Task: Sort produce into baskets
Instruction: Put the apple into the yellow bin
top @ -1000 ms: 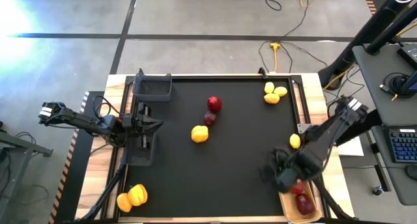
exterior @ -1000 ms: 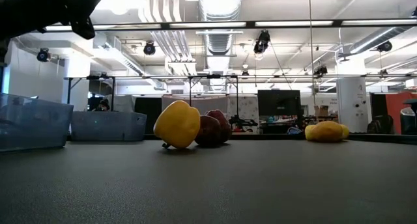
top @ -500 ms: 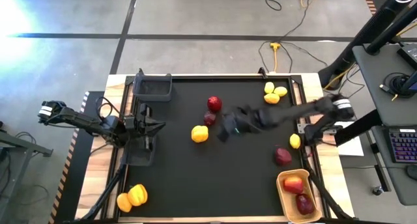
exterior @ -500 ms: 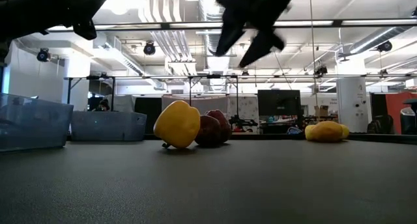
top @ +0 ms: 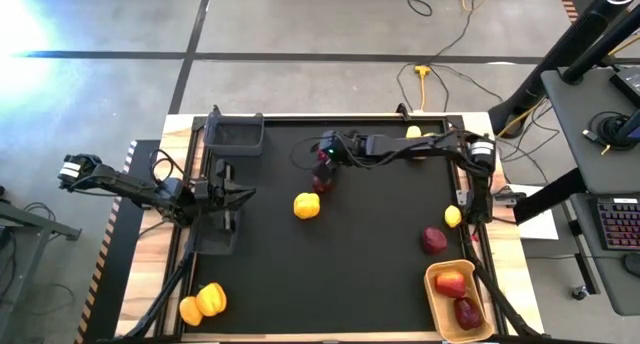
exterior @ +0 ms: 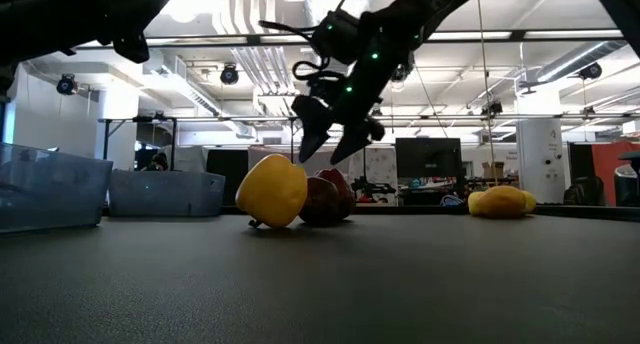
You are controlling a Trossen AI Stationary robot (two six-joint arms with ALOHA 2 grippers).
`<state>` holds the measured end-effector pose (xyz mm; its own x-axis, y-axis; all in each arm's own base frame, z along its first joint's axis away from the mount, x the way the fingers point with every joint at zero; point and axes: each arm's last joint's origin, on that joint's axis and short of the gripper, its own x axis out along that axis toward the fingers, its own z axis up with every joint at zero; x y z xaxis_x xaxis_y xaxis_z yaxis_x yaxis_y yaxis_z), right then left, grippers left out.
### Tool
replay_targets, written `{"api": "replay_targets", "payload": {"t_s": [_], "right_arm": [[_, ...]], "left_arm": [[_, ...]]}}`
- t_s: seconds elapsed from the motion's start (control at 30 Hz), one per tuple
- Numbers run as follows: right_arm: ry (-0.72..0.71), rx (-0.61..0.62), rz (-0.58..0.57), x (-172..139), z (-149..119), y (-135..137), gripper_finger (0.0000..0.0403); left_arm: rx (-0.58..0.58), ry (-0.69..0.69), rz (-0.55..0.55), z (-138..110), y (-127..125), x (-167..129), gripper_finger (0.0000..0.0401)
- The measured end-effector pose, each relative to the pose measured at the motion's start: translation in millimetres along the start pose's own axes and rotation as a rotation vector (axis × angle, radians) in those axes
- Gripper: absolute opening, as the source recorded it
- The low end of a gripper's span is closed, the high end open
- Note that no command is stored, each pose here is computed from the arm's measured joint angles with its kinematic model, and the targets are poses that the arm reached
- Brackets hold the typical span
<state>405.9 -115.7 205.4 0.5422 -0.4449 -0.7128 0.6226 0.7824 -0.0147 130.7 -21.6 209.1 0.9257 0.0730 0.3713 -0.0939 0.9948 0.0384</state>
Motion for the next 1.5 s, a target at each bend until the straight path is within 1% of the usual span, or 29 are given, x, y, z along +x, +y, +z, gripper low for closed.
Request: {"api": "replay_targets", "payload": {"t_s": [0.1,0.3,0.4,0.63,0.93,1.03,1.33,1.37,1.43,1.5], "right_arm": [[0.012,-0.023,-0.010,11.7,1.4,2.0,0.0380],[0.003,-0.040,-0.128,27.6,0.6,0.4,0.0380],[0.005,-0.034,-0.133,27.5,0.2,0.3,0.0380],[0.091,-0.009,-0.160,26.6,-9.2,-2.2,0.0380],[0.097,0.019,-0.170,28.6,-13.1,-4.0,0.0376],[0.096,0.031,-0.169,28.8,-13.2,-4.3,0.0354],[0.103,0.058,-0.143,28.8,-13.5,-3.7,0.0244],[0.102,0.057,-0.138,26.7,-12.8,-2.9,0.0237],[0.108,0.058,-0.109,20.2,-11.1,-0.8,0.0236],[0.102,0.050,-0.093,6.1,-5.5,3.3,0.0236]], "left_arm": [[0.010,0.003,0.000,-0.5,-0.1,0.1,0.0000],[0.011,0.004,0.000,-0.5,-0.1,0.2,0.0000],[0.011,0.005,0.000,-0.7,-0.2,0.2,0.0000],[0.020,0.008,0.000,-1.0,-0.2,0.3,0.0000],[0.021,0.010,-0.001,-1.5,-0.4,0.5,0.0000],[0.020,0.007,0.000,-1.2,-0.3,0.5,0.0000],[0.010,-0.001,0.001,-0.3,-0.2,0.5,0.0000],[0.010,-0.001,0.001,-0.3,-0.2,0.5,0.0000],[0.010,-0.002,0.001,-0.3,-0.2,0.5,0.0000],[0.010,-0.002,0.001,-0.3,-0.2,0.5,0.0000]]}}
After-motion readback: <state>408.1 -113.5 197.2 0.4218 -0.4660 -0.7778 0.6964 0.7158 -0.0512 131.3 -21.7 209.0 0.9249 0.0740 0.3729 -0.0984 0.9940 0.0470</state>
